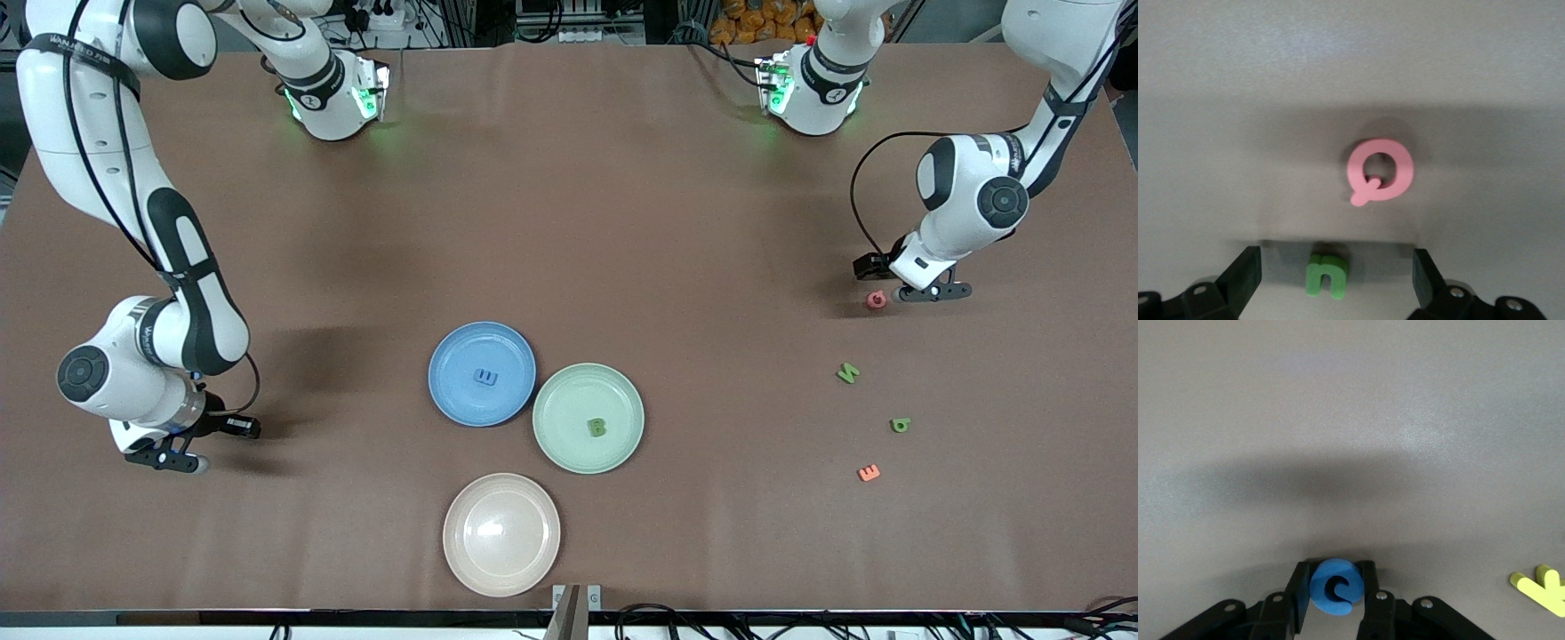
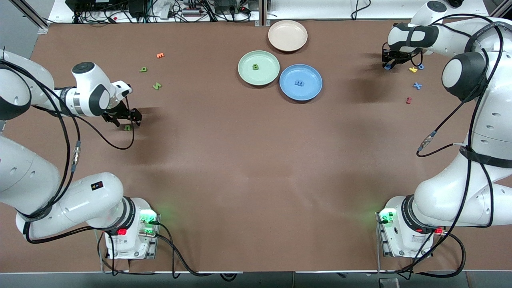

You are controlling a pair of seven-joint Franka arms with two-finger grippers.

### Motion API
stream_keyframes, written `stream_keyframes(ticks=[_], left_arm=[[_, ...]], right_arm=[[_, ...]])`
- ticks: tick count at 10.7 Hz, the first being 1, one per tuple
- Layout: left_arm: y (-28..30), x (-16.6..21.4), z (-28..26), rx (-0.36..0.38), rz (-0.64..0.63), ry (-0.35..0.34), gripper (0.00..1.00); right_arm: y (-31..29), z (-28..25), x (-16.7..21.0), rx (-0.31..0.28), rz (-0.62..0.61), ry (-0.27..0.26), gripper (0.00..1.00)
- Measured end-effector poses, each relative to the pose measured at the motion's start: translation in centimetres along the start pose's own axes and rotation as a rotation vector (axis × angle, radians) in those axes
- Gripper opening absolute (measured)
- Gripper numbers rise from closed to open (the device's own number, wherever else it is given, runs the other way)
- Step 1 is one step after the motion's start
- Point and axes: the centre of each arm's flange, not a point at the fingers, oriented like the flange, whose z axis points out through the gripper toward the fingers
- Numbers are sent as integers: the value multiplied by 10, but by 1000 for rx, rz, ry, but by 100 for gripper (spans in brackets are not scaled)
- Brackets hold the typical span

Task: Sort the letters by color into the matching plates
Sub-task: 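Place the blue 'e' on the blue plate with the right gripper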

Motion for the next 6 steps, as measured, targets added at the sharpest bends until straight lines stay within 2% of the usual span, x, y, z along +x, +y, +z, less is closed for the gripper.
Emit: stream_keyframes(ticks=[3,6], left_arm=[[-4,-1,1,-2,-5,-4,100],[-4,-4,4,-2,34,-22,100]], right_arm=[[-6,-1,0,2,-9,1,36],[-45,-12,0,22,-34,-2,36]])
